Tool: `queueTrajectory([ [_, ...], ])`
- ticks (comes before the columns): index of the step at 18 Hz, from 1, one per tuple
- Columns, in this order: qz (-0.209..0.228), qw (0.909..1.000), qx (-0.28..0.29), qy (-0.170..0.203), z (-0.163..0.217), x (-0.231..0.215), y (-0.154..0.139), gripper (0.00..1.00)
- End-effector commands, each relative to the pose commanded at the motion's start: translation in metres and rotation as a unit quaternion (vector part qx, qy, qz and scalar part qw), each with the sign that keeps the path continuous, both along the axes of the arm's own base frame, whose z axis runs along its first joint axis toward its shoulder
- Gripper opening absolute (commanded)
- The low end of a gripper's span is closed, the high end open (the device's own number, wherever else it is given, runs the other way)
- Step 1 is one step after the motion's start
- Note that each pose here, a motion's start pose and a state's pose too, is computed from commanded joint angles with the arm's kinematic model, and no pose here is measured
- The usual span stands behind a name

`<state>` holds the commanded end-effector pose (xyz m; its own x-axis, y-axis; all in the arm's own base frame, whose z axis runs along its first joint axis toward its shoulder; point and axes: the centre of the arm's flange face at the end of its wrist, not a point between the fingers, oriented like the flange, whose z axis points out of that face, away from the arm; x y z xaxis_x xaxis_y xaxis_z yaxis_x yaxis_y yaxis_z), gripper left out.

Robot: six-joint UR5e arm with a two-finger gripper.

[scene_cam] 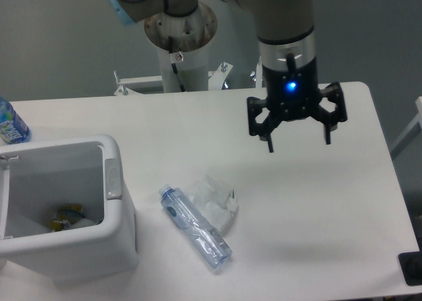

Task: Place the trash in the trash can
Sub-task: 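Move the gripper down over the crumpled clear plastic bag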

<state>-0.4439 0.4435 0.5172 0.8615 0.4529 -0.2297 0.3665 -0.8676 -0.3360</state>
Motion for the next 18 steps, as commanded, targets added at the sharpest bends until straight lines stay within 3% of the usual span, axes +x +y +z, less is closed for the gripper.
queueTrajectory([
  [6, -0.008, 0.9987, -0.048, -0.013, -0.045, -0.001, -0.012, 1.0],
  [13, 0.008, 0.9973, -0.055, -0.048, -0.102, 0.007, -0.012, 1.0],
  [15, 0.042, 0.9966, -0.043, -0.057, -0.122, 0.013, -0.01, 1.0],
  [18, 0.03, 0.9951, -0.045, -0.083, -0.15, 0.037, 0.009, 1.0],
])
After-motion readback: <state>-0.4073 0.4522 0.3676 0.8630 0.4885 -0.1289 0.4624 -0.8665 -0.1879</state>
